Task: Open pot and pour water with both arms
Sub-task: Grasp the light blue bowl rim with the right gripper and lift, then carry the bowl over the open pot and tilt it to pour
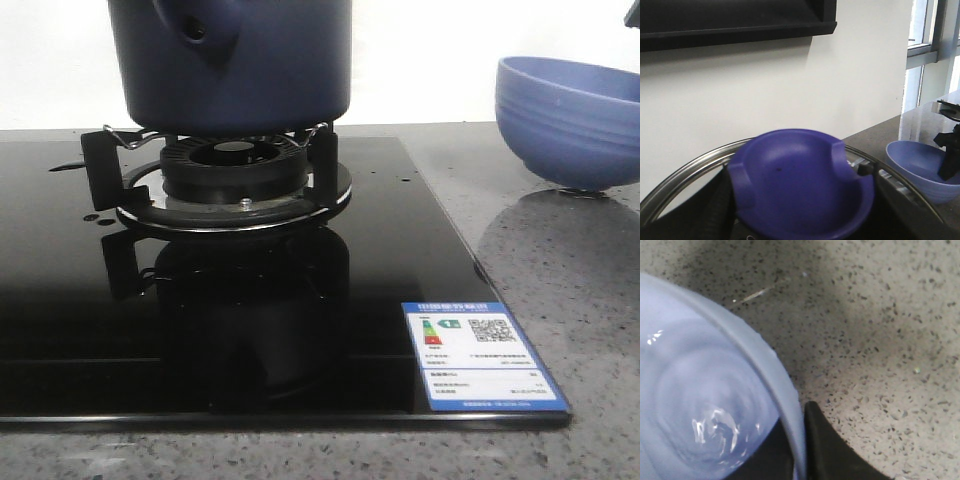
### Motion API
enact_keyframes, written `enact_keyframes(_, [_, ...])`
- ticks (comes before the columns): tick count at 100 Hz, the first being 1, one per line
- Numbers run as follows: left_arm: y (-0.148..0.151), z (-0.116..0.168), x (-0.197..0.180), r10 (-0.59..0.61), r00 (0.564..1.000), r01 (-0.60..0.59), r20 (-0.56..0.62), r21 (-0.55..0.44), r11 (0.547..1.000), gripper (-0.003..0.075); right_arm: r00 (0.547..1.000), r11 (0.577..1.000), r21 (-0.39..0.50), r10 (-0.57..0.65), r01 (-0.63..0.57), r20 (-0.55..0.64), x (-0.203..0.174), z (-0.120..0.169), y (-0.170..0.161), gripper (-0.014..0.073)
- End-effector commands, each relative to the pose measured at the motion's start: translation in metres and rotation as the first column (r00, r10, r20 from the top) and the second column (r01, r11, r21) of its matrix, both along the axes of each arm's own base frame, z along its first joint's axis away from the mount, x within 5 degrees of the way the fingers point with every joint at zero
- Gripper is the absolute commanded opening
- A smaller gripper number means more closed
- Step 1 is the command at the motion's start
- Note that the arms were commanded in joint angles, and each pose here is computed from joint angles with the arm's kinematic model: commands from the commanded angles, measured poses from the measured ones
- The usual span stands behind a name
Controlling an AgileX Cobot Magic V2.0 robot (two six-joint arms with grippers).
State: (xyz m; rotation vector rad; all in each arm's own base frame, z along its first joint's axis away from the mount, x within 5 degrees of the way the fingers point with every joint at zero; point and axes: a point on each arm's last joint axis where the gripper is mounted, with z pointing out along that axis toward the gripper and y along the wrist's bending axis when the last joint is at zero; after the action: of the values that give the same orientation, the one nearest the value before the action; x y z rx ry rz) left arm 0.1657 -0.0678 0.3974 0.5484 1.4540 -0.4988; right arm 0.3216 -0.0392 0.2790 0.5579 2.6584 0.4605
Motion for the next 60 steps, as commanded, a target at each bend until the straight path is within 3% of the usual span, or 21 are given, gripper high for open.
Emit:
enact_keyframes(1, [0.0,0.017,-0.007,-0.011,0.999,0.014,0.037,-0.08,0.997,0.0189,0.993,1.0,-0.006,0.007,-0.006,0.118,-0.001,0.027,0.0,-0.0067])
enact_keyframes(21, [0.0,0.017,-0.006,-0.008,0.999,0.011,0.036,-0.082,0.997,0.0189,0.987,1.0,-0.019,0.024,-0.021,0.157,-0.008,0.042,0.003,-0.006])
enact_keyframes(35, [0.0,0.017,-0.006,-0.007,0.999,0.01,0.036,-0.085,0.996,0.0189,0.974,0.994,-0.039,0.107,-0.101,0.201,-0.005,0.067,0.018,-0.006])
enact_keyframes(60, [0.0,0.018,-0.006,-0.007,0.999,0.01,0.035,-0.088,0.996,0.0189,0.881,0.964,-0.097,0.267,-0.249,0.39,0.003,0.14,0.064,-0.006])
